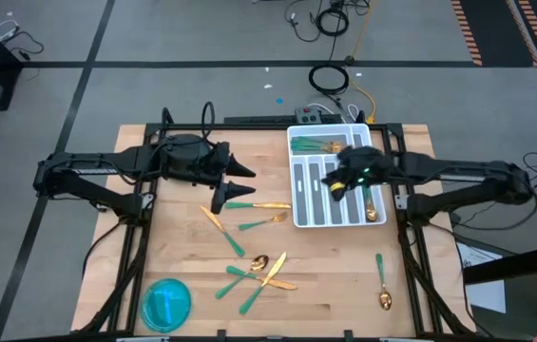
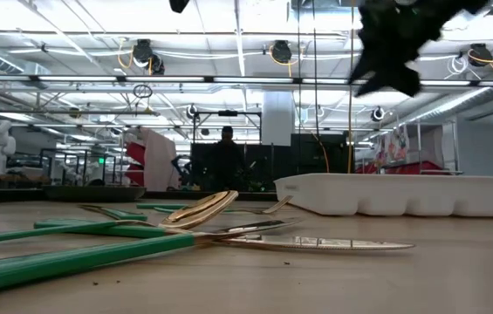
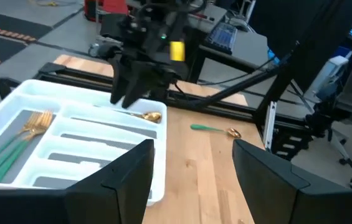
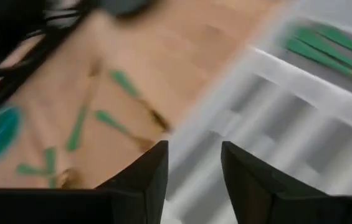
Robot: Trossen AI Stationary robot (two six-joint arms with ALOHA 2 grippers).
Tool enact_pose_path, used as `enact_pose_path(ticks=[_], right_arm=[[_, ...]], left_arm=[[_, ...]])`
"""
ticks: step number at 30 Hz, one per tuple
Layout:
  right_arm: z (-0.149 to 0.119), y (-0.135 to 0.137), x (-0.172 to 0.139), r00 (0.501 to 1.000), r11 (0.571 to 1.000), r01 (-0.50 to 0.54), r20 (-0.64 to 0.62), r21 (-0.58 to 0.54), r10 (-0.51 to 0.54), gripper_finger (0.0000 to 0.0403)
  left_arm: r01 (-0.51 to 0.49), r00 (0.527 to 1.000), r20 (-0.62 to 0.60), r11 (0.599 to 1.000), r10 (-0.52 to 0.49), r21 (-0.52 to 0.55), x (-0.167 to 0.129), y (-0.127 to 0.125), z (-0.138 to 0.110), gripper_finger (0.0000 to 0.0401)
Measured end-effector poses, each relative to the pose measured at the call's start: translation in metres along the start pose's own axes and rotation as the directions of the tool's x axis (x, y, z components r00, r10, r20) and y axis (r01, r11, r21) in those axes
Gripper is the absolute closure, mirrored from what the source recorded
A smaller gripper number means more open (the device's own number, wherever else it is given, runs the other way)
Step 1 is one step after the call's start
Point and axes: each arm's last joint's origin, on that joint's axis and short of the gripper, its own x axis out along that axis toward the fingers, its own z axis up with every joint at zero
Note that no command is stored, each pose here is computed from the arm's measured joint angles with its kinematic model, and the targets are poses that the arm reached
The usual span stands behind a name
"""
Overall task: Sort silverware
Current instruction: Put the green spoon into the silverware tray
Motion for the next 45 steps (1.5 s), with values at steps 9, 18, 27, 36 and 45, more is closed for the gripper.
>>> enact_pose_path(ticks=[9,18,27,36,45], right_arm=[[-0.003,0.094,0.089,0.955,0.912,-0.206,-0.275,-0.355,0.108,0.028],[-0.054,0.123,0.165,0.862,0.927,-0.308,-0.474,-0.213,0.178,0.0239],[-0.077,0.138,0.185,0.845,0.935,-0.337,-0.475,-0.113,0.247,0.0195],[-0.089,0.135,0.204,0.87,0.963,-0.264,-0.445,-0.054,0.213,0.0201],[-0.098,0.138,0.205,0.883,0.972,-0.231,-0.429,-0.048,0.189,0.0202]], left_arm=[[0.037,0.999,0.038,0.999,-0.035,-0.036,-0.019,-0.005,0.006,0.0176],[0.031,0.983,0.18,0.998,-0.021,-0.056,-0.073,-0.013,0.019,0.0176],[0.001,0.981,0.195,0.998,0.01,-0.058,-0.088,-0.014,0.018,0.0176],[-0.007,0.984,0.175,0.998,0.017,-0.055,-0.087,-0.014,0.016,0.0176],[-0.016,0.989,0.143,0.998,0.024,-0.057,-0.087,-0.013,0.013,0.0176]])
